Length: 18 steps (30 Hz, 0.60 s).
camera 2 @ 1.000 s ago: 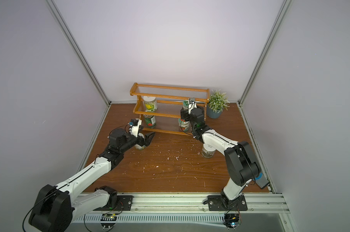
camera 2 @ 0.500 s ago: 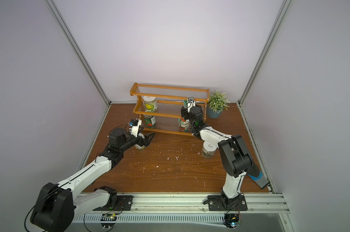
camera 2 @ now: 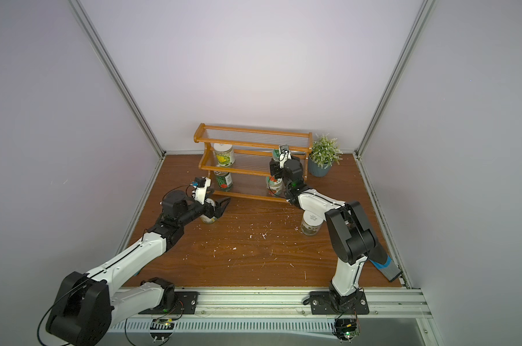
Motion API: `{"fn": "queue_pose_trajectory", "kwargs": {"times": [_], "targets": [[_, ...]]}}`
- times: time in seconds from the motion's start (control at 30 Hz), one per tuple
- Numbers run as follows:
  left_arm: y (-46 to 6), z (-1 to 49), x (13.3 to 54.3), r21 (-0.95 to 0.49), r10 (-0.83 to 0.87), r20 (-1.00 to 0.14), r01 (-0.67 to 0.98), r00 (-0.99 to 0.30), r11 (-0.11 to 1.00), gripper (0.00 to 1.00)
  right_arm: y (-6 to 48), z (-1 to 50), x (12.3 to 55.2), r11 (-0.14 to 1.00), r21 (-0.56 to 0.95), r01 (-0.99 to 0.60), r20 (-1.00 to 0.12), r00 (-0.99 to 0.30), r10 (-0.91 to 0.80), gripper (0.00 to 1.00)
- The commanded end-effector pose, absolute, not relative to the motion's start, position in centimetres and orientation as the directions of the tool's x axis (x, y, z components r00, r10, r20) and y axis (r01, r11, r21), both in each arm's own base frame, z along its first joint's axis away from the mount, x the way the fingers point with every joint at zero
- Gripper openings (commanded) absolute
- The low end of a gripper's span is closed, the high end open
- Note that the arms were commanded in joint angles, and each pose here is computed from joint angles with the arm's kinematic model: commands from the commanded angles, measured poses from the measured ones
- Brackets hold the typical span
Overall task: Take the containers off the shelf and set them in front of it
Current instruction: 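Pick up a container from the shelf.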
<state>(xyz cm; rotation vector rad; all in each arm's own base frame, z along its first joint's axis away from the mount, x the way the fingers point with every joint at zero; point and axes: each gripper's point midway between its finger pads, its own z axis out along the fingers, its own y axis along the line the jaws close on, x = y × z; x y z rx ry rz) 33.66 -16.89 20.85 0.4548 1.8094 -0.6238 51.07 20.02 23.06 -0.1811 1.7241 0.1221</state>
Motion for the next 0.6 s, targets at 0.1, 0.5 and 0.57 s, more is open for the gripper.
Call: {"fn": "queue_pose_trajectory", "kwargs": {"times": [0.1, 0.5, 0.57], "targets": [[-16.6, 22.0, 34.4, -0.178, -0.01, -0.96, 0.586, -0.278, 0.79, 1.0, 20.0, 29.0, 49.0, 0.969, 0.051, -0.242, -0.998, -0.046, 0.041, 0.45], [-16.5, 22.3, 34.2, -0.178, -0.015, -0.962, 0.585, -0.272, 0.791, 1.0, 20.8, 29.9, 44.1, 0.937, 0.048, -0.346, -0.998, -0.06, 0.029, 0.43], [-16.5, 22.3, 34.2, -0.179, -0.017, -0.962, 0.586, -0.272, 0.79, 1.0, 20.6, 30.1, 42.9, 0.935, 0.052, -0.352, -0.998, -0.061, 0.032, 0.43]]}}
